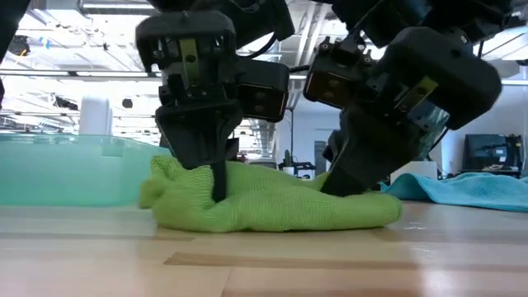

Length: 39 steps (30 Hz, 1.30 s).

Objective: Roll microfiber towels into tight, uniform cylinder then place into a basket
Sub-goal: Put the green towel into the green bin

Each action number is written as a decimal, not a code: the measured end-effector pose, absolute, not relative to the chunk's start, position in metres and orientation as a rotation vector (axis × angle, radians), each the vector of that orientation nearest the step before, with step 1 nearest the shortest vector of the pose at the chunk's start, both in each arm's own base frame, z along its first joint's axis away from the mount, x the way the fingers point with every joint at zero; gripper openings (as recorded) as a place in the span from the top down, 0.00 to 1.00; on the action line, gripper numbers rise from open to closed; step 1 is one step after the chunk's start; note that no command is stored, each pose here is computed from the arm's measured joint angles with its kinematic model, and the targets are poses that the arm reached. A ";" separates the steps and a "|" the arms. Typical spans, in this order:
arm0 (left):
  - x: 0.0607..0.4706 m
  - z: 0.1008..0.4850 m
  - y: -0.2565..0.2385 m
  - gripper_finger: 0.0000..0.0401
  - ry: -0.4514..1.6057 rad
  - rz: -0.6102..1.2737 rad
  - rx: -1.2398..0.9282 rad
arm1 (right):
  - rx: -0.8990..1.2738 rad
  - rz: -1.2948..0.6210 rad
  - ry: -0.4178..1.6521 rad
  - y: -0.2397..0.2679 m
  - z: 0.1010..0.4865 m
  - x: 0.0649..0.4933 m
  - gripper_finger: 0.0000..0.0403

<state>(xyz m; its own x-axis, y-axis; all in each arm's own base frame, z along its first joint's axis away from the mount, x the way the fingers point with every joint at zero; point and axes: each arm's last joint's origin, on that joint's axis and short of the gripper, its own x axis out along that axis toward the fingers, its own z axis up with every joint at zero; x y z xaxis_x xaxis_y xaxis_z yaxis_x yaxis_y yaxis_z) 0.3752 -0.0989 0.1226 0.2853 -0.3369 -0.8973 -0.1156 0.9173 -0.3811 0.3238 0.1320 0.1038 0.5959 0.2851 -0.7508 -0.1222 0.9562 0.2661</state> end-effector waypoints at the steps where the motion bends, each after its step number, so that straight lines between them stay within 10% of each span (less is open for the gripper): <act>1: 0.375 0.127 -0.098 0.92 1.267 -0.141 -0.400 | 0.192 0.241 0.899 0.132 0.107 0.323 0.93; 39: 0.273 0.251 -0.069 0.92 1.489 0.063 -0.245 | -0.081 0.228 0.500 0.092 0.206 0.419 0.94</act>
<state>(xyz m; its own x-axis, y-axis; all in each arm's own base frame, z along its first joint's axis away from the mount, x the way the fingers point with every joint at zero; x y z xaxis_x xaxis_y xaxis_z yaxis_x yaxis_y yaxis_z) 0.2728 -0.0688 0.2512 0.0856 -0.1089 -0.9904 -0.1918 0.9736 -0.1236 0.4189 0.0915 0.2060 0.8531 0.1967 -0.4833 -0.2362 0.9715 -0.0216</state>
